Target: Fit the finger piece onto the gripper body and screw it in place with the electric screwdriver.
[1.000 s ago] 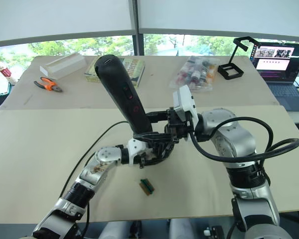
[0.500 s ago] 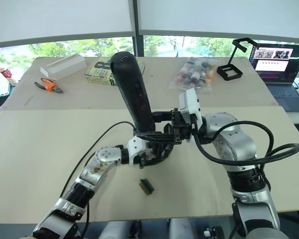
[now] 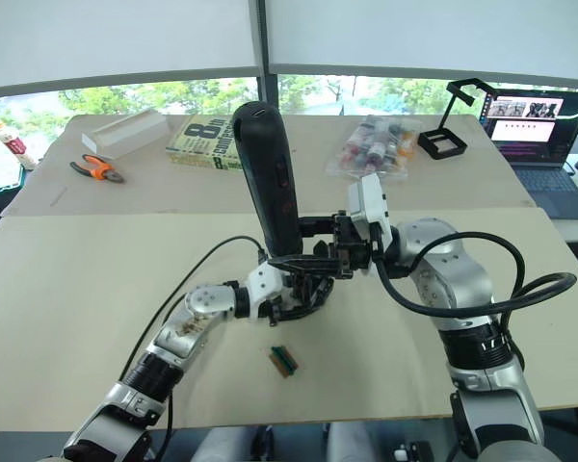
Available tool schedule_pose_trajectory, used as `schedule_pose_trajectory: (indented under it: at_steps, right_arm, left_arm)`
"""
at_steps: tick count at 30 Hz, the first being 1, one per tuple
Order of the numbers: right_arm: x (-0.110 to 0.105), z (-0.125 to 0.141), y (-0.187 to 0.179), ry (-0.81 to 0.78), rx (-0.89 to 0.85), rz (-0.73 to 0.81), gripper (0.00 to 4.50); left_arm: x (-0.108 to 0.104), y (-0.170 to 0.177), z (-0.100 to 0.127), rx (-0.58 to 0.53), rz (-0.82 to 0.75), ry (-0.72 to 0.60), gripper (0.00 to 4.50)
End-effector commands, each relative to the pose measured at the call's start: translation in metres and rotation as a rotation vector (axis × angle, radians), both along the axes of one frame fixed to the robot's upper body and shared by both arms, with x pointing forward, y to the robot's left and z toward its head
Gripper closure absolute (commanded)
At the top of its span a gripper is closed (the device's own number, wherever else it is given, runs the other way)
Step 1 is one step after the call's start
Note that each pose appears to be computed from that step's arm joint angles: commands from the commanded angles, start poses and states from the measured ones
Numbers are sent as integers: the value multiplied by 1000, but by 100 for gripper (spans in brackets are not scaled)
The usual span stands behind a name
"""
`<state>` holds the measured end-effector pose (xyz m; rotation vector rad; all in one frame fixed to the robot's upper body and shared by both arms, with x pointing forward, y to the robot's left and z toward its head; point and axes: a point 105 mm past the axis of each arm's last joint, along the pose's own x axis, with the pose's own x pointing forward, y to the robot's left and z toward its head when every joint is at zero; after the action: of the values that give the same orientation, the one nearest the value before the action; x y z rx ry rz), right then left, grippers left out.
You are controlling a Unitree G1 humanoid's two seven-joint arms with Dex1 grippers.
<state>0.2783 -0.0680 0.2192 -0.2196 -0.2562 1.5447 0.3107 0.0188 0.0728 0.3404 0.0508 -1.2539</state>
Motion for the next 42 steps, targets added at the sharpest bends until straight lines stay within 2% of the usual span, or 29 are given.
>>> schedule_pose_trajectory:
  at_steps: [1, 6, 24, 29, 38, 42]
  right_arm:
    - [24, -43, -23, 87, -184, -153, 260]
    - [27, -42, -26, 48, -238, -151, 260]
    - [48, -58, -31, 160, -402, -243, 260]
    - [44, -59, -34, 228, -374, -236, 260]
    - [47, -72, -44, 207, -362, -345, 260]
    - [46, -67, -42, 211, -270, -358, 260]
  left_arm:
    - [-1, -6, 19, -36, -42, -58, 223]
    - [-1, -8, 19, -38, -46, -57, 223]
    - [11, -22, 28, -26, -84, -76, 223]
    - [15, -21, 29, -21, -84, -76, 223]
    - [19, -17, 28, -10, -76, -77, 223]
    - [21, -16, 30, -8, -71, -78, 223]
